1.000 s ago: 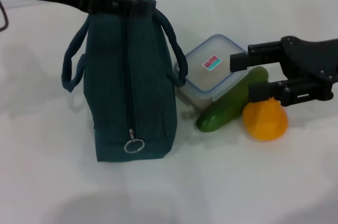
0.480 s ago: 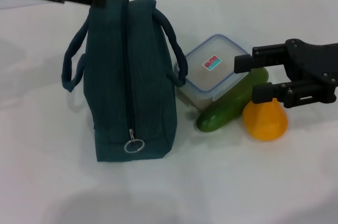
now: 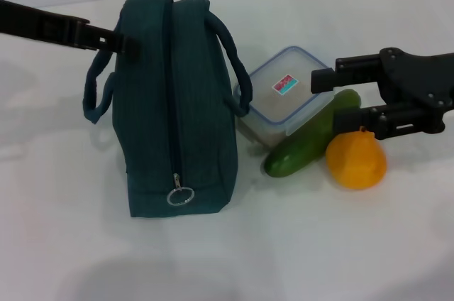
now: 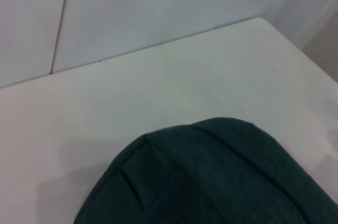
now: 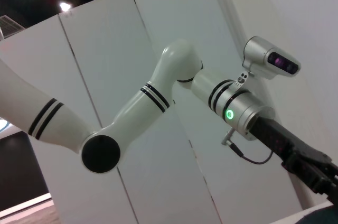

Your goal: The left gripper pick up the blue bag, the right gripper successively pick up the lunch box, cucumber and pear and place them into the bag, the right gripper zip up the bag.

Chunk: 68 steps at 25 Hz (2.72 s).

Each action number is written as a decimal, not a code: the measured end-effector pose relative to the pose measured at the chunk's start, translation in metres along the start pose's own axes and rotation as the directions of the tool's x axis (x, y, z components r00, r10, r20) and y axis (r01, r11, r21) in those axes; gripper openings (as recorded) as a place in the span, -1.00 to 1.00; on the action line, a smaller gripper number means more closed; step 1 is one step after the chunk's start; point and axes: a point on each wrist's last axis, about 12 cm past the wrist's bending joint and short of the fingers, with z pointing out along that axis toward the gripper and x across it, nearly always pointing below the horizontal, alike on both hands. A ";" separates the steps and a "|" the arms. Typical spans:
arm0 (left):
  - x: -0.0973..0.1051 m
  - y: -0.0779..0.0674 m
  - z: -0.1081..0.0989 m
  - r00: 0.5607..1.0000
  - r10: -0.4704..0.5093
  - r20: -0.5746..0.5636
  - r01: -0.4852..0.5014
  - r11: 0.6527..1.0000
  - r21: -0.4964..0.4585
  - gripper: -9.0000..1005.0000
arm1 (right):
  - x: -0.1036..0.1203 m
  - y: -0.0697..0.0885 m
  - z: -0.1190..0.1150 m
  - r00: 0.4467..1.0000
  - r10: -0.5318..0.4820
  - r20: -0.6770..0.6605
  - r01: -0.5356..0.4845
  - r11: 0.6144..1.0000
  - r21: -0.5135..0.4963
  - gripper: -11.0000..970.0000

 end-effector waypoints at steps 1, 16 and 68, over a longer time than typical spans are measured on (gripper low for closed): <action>0.000 0.001 0.001 1.000 -0.003 -0.007 0.003 1.000 -0.003 0.66 | 0.000 0.000 0.000 1.000 0.000 -0.001 0.000 1.000 0.003 0.37; 0.001 0.001 0.017 0.997 0.010 -0.075 -0.009 1.000 0.010 0.56 | 0.004 -0.002 0.000 1.000 0.006 0.001 -0.006 0.999 0.033 0.37; 0.020 0.028 0.005 0.971 -0.220 0.096 0.197 0.959 0.205 -0.87 | 0.090 -0.019 -0.046 0.766 0.131 0.629 -0.567 0.598 0.567 0.37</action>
